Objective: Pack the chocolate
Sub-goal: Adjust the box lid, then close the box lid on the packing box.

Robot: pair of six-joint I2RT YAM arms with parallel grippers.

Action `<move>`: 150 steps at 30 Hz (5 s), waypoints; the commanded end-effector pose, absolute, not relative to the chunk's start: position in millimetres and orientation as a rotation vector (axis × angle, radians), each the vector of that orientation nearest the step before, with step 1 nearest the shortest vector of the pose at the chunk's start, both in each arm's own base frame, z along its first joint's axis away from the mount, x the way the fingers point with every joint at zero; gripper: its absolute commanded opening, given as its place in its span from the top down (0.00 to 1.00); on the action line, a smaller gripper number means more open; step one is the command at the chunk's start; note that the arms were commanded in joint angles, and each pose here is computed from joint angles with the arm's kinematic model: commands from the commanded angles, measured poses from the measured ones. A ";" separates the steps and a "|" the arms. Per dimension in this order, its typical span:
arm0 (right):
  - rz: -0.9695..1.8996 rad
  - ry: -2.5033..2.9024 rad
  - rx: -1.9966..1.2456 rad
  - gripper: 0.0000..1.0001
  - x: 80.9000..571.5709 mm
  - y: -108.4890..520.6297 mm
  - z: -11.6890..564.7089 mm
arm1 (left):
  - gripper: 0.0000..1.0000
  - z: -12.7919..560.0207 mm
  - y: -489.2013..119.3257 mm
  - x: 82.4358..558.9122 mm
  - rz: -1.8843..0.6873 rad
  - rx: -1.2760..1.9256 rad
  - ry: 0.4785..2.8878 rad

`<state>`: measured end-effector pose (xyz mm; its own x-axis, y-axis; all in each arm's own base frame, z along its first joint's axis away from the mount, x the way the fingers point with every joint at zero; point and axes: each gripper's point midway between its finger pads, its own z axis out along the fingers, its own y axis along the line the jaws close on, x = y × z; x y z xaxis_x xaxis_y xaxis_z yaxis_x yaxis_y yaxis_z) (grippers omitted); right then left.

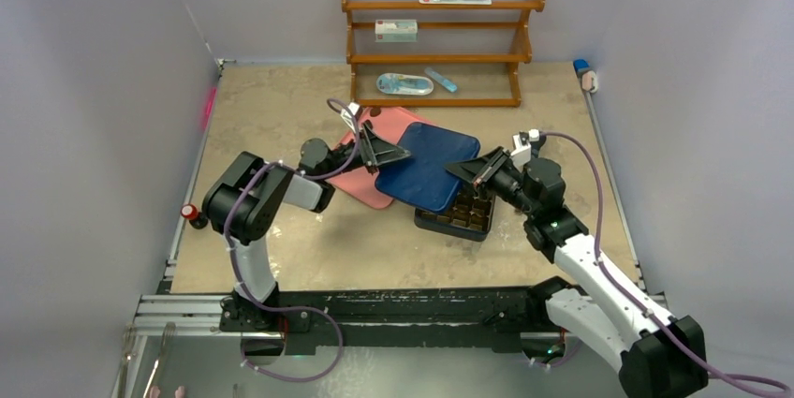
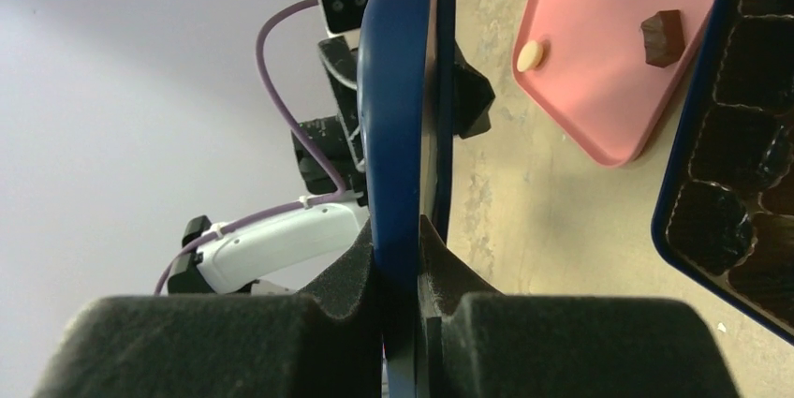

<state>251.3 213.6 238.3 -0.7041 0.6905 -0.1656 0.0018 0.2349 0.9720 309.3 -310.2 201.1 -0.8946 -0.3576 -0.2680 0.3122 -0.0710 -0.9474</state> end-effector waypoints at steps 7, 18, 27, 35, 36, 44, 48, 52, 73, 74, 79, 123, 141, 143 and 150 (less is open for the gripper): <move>1.586 1.861 0.588 1.00 256.9 204.6 252.5 | 0.94 213.2 -331.3 300.3 -2.052 0.150 1.691; 1.279 1.981 0.515 0.70 259.8 181.4 238.2 | 1.00 202.1 -335.3 311.2 -2.052 0.106 1.710; 1.090 2.059 0.544 0.50 265.4 164.7 211.5 | 1.00 180.0 -337.0 325.9 -2.026 -0.084 1.741; 0.926 2.076 0.574 0.49 267.5 144.6 201.3 | 1.00 164.4 -355.4 330.9 -2.002 -0.302 1.737; 0.911 2.077 0.577 0.49 267.8 142.7 199.8 | 1.00 163.6 -358.7 330.3 -2.002 -0.311 1.736; 0.777 2.096 0.605 0.49 264.7 124.5 189.2 | 1.00 153.0 -367.7 327.9 -1.956 -0.348 1.736; 0.714 2.102 0.620 0.49 262.6 115.3 185.3 | 1.00 145.3 -370.0 326.3 -1.936 -0.350 1.748; 0.669 2.112 0.636 0.49 260.8 109.1 180.5 | 1.00 140.2 -371.2 326.1 -1.917 -0.349 1.753; 0.550 2.147 0.627 0.49 260.2 95.6 166.6 | 1.00 142.8 -390.6 325.1 -1.978 -0.338 1.751; 0.540 2.151 0.625 0.49 260.4 94.7 165.5 | 1.00 143.5 -391.4 324.9 -1.981 -0.339 1.751; 0.497 2.168 0.613 0.50 261.8 91.0 159.5 | 1.00 143.6 -396.5 321.9 -2.000 -0.340 1.757; 0.364 2.301 0.620 0.50 272.6 86.5 100.4 | 1.00 127.2 -402.8 302.7 -2.000 -0.348 1.821; 0.394 2.346 0.597 0.51 272.6 94.4 86.4 | 1.00 121.1 -401.3 298.7 -1.978 -0.367 1.835; 0.396 2.348 0.591 0.51 273.1 94.8 86.4 | 1.00 120.7 -401.4 298.9 -1.976 -0.366 1.835; 0.399 2.362 0.573 0.51 274.7 97.3 84.5 | 1.00 118.8 -401.4 298.5 -1.976 -0.362 1.841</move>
